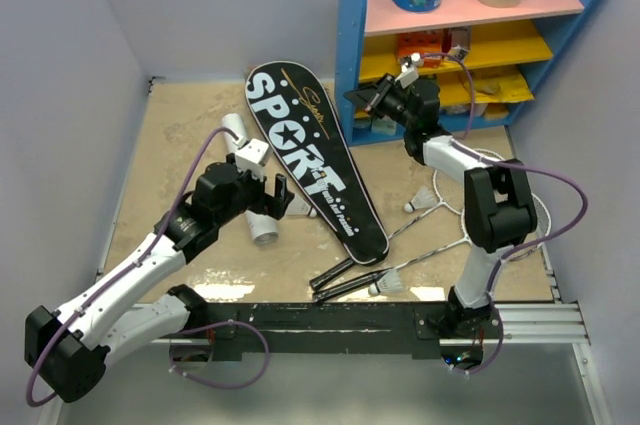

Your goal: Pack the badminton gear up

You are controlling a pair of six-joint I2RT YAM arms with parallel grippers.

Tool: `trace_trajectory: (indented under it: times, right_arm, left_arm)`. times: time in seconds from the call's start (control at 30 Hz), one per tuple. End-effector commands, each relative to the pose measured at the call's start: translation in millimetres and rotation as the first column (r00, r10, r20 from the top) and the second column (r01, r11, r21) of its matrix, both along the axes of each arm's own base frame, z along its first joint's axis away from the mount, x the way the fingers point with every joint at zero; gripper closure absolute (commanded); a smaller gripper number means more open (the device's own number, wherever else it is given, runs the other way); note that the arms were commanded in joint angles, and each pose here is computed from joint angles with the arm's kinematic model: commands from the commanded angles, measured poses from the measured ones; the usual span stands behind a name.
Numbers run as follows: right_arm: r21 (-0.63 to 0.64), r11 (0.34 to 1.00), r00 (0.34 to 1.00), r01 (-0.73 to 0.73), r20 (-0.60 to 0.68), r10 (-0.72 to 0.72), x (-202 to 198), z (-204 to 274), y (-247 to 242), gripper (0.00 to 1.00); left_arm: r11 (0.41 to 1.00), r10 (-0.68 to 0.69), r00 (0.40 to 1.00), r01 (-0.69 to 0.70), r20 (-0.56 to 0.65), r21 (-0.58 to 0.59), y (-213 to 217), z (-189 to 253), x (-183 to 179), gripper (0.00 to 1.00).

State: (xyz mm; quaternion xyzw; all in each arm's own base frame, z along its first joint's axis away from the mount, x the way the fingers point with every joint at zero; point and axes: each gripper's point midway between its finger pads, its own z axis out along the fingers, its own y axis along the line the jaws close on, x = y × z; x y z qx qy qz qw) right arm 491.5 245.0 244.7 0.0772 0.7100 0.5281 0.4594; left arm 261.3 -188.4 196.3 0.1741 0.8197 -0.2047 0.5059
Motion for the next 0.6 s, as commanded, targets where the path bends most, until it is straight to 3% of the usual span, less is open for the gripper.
trace_trajectory:
  times: [0.0,0.57]
  right_arm:
    - [0.061,0.964,0.965,0.26,-0.031,-0.259,60.8,-0.1,-42.0,1.0]
    - [0.145,0.953,0.963,0.267,-0.062,-0.26,120.5,-2.5,19.6,1.0]
  left_arm:
    - [0.999,-0.004,0.999,0.006,0.033,-0.042,-2.8,12.1,-0.5,0.0]
    - [0.998,-0.035,0.999,0.037,0.037,-0.056,-6.1,15.0,-5.6,0.0]
